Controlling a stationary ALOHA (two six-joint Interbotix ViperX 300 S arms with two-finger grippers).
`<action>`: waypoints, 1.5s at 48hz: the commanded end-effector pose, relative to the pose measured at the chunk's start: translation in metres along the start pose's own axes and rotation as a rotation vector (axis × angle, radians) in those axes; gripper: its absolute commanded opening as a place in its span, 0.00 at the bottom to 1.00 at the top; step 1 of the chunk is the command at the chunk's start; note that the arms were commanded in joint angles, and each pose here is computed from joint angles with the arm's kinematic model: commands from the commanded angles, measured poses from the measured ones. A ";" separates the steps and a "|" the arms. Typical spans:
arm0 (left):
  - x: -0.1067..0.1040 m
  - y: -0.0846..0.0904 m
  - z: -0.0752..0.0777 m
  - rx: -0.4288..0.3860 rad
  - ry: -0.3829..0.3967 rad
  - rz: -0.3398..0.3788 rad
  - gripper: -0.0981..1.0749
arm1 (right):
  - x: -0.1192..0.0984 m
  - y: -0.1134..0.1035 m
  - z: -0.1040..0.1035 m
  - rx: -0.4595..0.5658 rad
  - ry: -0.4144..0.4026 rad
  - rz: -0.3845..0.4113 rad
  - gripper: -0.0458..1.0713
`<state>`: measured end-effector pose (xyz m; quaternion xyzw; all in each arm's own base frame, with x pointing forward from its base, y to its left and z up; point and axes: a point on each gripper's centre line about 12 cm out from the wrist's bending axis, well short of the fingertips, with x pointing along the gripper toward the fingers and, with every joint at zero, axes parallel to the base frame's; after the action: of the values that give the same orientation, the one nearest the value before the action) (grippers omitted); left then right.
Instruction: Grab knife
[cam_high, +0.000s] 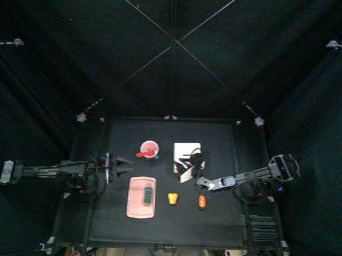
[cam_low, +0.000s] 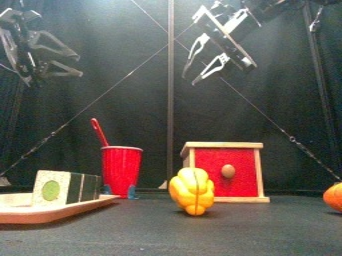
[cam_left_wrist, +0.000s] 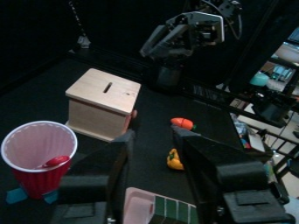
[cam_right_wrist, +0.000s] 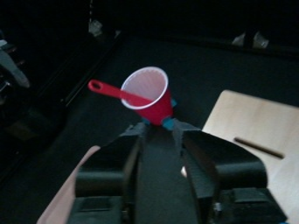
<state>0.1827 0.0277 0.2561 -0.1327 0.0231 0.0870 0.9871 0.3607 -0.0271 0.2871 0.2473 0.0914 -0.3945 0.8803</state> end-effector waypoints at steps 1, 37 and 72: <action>0.004 -0.006 0.019 0.007 -0.038 -0.012 0.80 | -0.011 -0.013 0.022 -0.009 -0.068 0.028 0.59; 0.037 0.011 0.103 -0.014 0.249 0.187 0.80 | -0.075 -0.102 0.014 0.029 -0.052 0.111 0.34; 0.023 0.044 0.102 -0.243 0.561 0.413 0.80 | -0.072 -0.100 0.012 0.020 -0.046 0.100 0.33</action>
<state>0.1976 0.1019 0.3403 -0.3255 0.2928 0.2602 0.8606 0.2366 -0.0426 0.2790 0.2483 0.0654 -0.3577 0.8978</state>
